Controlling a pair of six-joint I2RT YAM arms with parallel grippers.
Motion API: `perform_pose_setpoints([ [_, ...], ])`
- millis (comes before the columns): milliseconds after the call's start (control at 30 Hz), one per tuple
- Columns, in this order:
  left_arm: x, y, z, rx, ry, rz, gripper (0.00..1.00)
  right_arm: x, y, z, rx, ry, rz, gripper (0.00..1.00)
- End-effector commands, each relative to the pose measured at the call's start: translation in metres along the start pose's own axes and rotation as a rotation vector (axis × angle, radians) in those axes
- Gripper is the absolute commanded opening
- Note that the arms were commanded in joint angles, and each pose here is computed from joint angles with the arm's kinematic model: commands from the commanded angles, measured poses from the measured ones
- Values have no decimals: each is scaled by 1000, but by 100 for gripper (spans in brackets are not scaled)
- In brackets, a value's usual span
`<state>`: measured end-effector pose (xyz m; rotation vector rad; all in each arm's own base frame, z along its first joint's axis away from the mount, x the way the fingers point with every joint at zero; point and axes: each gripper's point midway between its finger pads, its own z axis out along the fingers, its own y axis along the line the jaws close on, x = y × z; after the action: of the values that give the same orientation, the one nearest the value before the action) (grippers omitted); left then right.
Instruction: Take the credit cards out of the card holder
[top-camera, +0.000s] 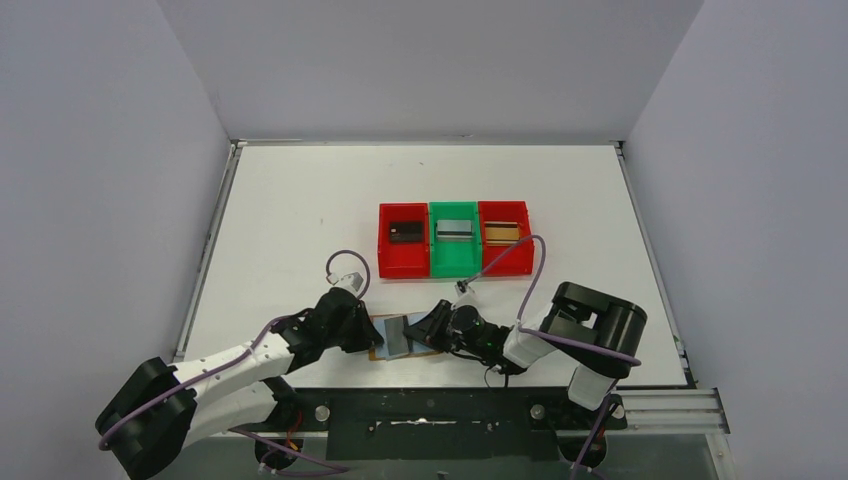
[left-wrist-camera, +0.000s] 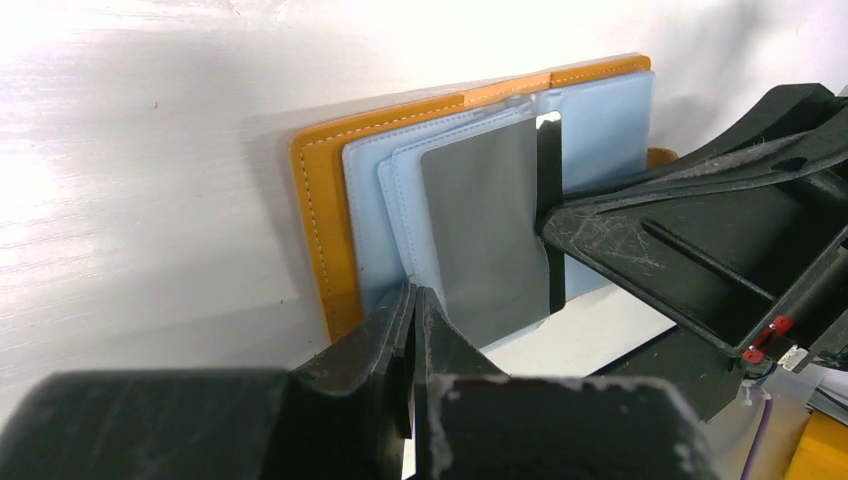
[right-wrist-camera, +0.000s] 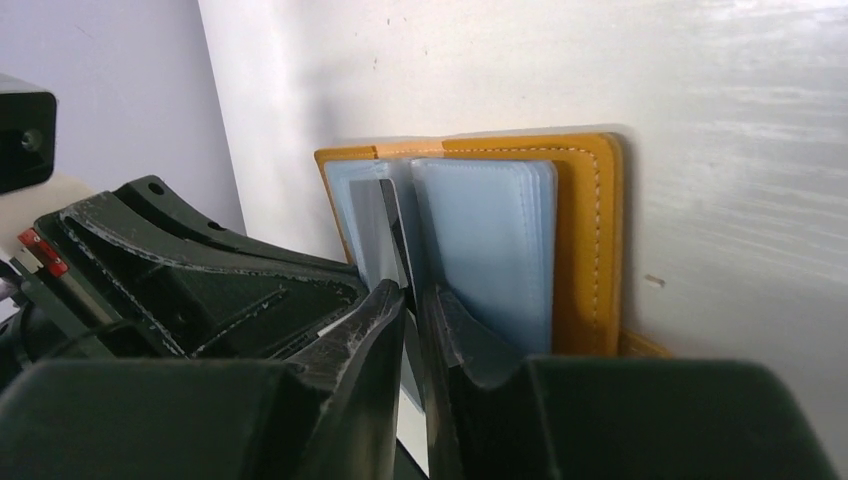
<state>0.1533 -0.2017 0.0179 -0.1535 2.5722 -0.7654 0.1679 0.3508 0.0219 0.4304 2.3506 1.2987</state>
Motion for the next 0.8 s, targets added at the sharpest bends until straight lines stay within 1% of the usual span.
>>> perform_pose_setpoints([
  [0, -2, 4, 0, -18, -18, 23, 0, -2, 11, -10, -61, -16, -24, 12],
  [100, -3, 5, -1, -26, -20, 27, 0, -3, 14, -11, -74, -17, -25, 7],
  [267, -4, 7, -2, -42, -24, 32, 0, -4, 12, -11, -51, -17, -44, 7],
  [367, -7, 20, -7, -119, -32, 29, 0, -6, 5, -14, -13, -30, -52, 7],
  [400, -8, 19, -8, -118, -37, 29, 0, -7, 4, -16, -2, -35, -56, 7],
  [600, -24, -9, -18, -21, -81, 31, 0, -10, -2, -18, 35, -40, -105, 10],
  [700, -26, -17, -18, -12, -65, 52, 0, -5, -3, -12, 61, -12, -127, 10],
  [767, -28, -16, -17, -41, -56, 55, 11, -3, -6, -9, 89, -15, -136, 10],
])
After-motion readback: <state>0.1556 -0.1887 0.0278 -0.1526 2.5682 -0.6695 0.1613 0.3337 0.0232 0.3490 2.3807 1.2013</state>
